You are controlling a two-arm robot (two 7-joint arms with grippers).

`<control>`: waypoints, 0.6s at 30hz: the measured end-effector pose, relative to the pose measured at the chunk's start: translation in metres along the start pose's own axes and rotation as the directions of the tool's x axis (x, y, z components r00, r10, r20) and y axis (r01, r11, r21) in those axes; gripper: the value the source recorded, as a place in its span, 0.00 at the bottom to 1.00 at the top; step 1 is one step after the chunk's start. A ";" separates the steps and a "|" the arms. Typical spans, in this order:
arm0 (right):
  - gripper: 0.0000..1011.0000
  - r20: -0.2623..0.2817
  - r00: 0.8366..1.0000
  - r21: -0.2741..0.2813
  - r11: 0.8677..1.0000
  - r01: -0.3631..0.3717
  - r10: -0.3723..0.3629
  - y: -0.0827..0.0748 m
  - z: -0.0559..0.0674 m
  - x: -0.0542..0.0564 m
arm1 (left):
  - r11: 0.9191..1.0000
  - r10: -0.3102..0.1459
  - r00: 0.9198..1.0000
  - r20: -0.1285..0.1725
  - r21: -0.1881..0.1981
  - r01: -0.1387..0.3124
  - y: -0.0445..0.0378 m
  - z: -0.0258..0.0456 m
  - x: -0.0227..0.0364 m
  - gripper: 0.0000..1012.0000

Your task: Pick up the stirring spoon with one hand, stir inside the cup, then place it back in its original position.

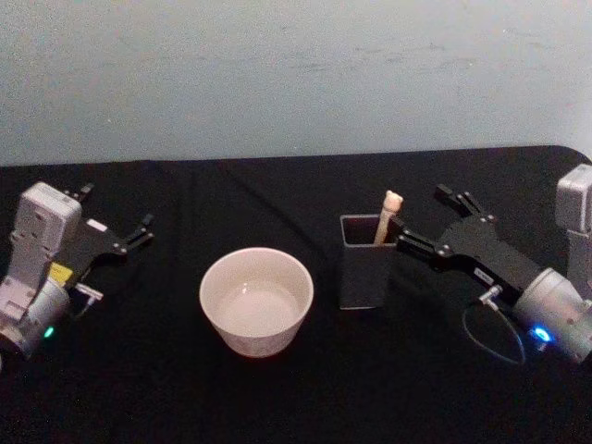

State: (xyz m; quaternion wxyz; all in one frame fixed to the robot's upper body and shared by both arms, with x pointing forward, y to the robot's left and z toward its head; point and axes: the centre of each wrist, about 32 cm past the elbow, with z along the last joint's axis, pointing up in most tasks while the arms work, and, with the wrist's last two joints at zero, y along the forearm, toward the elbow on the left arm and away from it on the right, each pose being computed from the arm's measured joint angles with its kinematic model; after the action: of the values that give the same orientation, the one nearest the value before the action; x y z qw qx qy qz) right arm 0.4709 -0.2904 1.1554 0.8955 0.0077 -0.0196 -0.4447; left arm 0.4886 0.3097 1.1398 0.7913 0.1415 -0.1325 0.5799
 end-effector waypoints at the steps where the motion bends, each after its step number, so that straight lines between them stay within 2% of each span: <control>1: 0.99 -0.015 1.000 0.002 1.000 -0.009 0.009 0.004 0.000 0.001 | 1.000 0.000 1.000 0.000 0.000 0.000 0.0000 0.0000 0.0000 0.99; 10: 0.99 -0.088 0.996 -0.003 0.999 -0.032 0.031 0.020 -0.004 0.007 | 1.000 0.000 1.000 0.000 0.000 0.000 0.0000 0.0000 0.0000 0.99; 18: 0.99 -0.122 0.992 -0.014 0.999 -0.034 0.032 0.028 -0.007 0.009 | 1.000 0.000 1.000 0.000 0.000 0.000 0.0000 0.0000 0.0000 0.99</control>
State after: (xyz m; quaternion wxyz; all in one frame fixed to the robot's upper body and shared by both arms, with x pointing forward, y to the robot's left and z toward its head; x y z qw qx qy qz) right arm 0.4995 -0.2808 1.1496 0.9023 0.0275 0.0385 -0.4285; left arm 0.4886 0.3097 1.1398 0.7913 0.1415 -0.1324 0.5799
